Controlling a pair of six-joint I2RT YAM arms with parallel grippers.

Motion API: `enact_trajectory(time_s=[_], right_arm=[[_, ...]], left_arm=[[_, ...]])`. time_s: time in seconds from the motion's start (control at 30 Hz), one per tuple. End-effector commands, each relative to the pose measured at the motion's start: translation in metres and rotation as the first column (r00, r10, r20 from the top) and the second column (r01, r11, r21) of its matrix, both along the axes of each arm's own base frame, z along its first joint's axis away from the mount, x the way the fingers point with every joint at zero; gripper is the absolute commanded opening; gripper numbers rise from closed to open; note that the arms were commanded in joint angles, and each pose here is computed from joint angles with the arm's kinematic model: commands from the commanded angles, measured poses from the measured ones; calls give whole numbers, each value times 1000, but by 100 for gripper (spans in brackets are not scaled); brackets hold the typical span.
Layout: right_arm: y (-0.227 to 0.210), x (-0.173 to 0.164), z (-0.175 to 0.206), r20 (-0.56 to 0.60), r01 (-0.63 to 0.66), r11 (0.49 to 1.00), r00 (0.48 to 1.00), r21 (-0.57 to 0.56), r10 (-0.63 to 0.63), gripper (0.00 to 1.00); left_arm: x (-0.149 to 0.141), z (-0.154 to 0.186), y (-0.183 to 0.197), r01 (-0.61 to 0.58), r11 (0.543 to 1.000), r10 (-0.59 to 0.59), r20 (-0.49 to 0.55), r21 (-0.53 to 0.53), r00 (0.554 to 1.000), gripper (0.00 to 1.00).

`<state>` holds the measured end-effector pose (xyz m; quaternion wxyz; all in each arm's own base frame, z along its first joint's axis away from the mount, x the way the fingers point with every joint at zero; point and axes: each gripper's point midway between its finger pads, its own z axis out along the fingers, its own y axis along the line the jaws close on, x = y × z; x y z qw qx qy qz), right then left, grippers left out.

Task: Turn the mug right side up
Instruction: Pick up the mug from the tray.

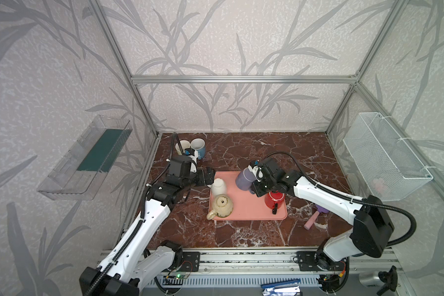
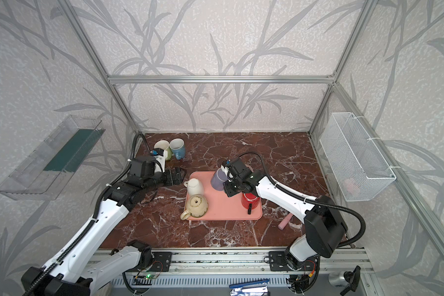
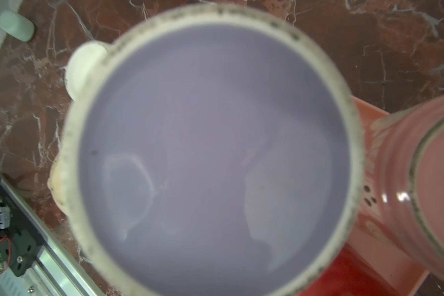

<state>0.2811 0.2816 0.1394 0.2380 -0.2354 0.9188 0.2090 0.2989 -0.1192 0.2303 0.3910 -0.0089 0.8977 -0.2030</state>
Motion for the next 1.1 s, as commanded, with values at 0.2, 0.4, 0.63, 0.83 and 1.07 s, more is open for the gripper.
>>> enact_trajectory(time_s=[0.2, 0.4, 0.63, 0.83, 1.07], right_arm=[[22, 14, 56, 110, -77, 968, 993, 238, 52, 0], [15, 23, 74, 96, -59, 922, 995, 382, 24, 0], [2, 30, 90, 74, -31, 842, 997, 538, -10, 0], [-3, 25, 95, 93, -37, 825, 995, 564, -19, 0], [-4, 23, 108, 106, -48, 776, 994, 629, -25, 0]], left_arm=[[12, -11, -24, 33, 992, -40, -57, -122, 998, 98], [18, 2, -40, 67, 968, -73, -15, -241, 997, 98], [26, 10, -66, 128, 892, -120, 46, -433, 992, 98], [31, 8, -83, 173, 832, -162, 68, -528, 984, 92], [28, 10, -100, 230, 769, -198, 120, -596, 973, 81]])
